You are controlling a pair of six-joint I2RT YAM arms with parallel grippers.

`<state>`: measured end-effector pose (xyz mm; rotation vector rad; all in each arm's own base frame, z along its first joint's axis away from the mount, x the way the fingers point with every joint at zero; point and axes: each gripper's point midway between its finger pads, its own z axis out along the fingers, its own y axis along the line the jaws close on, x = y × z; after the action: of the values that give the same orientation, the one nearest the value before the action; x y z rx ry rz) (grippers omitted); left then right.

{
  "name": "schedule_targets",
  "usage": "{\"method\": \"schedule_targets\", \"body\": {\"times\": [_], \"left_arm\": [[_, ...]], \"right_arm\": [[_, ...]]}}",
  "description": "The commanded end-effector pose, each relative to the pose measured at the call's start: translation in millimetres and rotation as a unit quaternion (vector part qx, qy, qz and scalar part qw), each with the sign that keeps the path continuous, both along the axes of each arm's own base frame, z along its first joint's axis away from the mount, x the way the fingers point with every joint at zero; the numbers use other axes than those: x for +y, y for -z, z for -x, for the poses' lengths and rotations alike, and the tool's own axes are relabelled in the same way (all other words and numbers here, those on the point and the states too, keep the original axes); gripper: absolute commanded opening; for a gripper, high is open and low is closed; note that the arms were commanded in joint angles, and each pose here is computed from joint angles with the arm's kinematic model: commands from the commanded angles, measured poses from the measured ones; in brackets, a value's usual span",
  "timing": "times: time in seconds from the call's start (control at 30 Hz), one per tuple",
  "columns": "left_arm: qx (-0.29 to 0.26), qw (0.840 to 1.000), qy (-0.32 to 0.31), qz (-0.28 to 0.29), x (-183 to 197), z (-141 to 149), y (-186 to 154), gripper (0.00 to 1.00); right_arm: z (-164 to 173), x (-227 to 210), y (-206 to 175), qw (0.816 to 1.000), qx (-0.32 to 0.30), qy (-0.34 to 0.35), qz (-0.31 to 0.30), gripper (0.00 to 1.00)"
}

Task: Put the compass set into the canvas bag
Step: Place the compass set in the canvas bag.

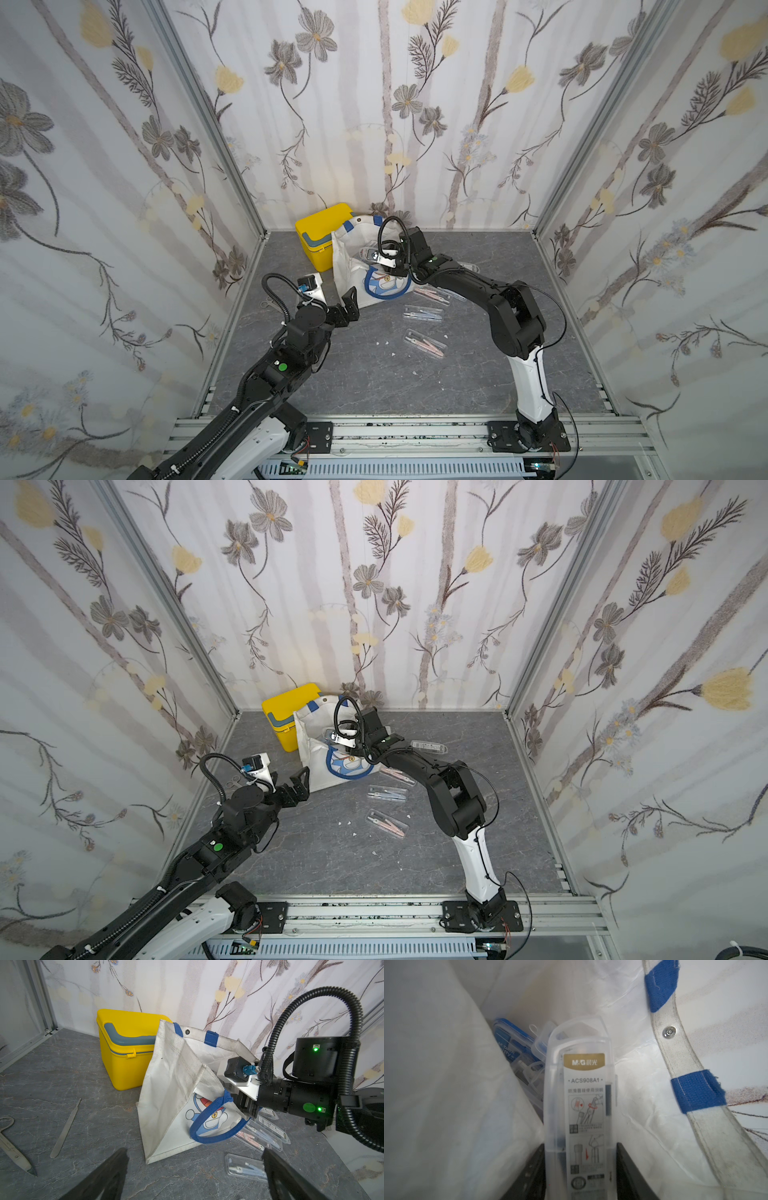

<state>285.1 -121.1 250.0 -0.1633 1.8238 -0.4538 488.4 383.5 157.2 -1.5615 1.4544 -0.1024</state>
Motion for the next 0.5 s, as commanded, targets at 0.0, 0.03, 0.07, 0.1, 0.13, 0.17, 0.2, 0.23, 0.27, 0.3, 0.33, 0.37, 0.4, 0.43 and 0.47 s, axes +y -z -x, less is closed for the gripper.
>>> {"method": "schedule_targets", "body": {"times": [0.0, 0.03, 0.07, 0.1, 0.13, 0.17, 0.2, 0.23, 0.27, 0.3, 0.33, 0.37, 0.4, 0.43, 0.47], "left_arm": [[-0.014, 1.0, -0.008, 0.005, 1, -3, -7, 1.0], [-0.014, 1.0, -0.008, 0.005, 2, -3, -7, 1.0], [-0.015, 1.0, -0.007, 0.005, 1, -3, -7, 1.0], [-0.014, 1.0, -0.008, 0.005, 2, -3, -7, 1.0], [-0.015, 1.0, -0.009, 0.005, 2, -3, -7, 1.0], [-0.015, 1.0, -0.008, 0.005, 2, -3, -8, 1.0], [-0.014, 1.0, -0.009, 0.004, 2, -3, -7, 1.0], [-0.015, 1.0, -0.009, 0.005, 2, -3, -7, 1.0], [-0.015, 1.0, -0.009, 0.005, 2, -3, -7, 1.0], [-0.015, 1.0, -0.009, 0.005, 2, -3, -7, 1.0], [-0.015, 1.0, -0.009, 0.004, 2, -3, -6, 1.0], [-0.015, 1.0, -0.009, 0.004, 2, -3, -7, 1.0], [-0.015, 1.0, -0.009, 0.004, 2, -3, -7, 1.0], [-0.014, 1.0, -0.008, 0.003, 2, -3, -6, 1.0], [-0.014, 1.0, -0.008, 0.003, 2, -3, -6, 1.0]], "right_arm": [[1, -13, 15, 0.999, 0.007, 0.015, 0.047, 0.49], [2, -12, 14, 0.999, 0.007, 0.014, 0.044, 0.51], [3, -11, 12, 0.999, 0.006, 0.012, 0.041, 0.52], [3, -11, 9, 0.999, 0.005, 0.012, 0.038, 0.53], [3, -10, 7, 0.999, 0.005, 0.012, 0.033, 0.55], [4, -9, 3, 1.0, 0.003, 0.011, 0.026, 0.56], [5, -8, -1, 1.0, 0.003, 0.007, 0.02, 0.56], [6, -7, -4, 1.0, 0.002, 0.005, 0.014, 0.57], [7, -6, -10, 1.0, -0.001, 0.004, 0.004, 0.58], [8, -4, -15, 1.0, -0.002, 0.001, -0.006, 0.58], [9, -3, -20, 1.0, -0.004, 0.0, -0.016, 0.58], [10, -2, -26, 1.0, -0.006, -0.001, -0.026, 0.59], [10, 0, -33, 0.999, -0.009, -0.002, -0.039, 0.6], [10, 1, -40, 0.999, -0.012, -0.002, -0.049, 0.6], [11, 1, -49, 0.998, -0.016, -0.002, -0.062, 0.61]]}}
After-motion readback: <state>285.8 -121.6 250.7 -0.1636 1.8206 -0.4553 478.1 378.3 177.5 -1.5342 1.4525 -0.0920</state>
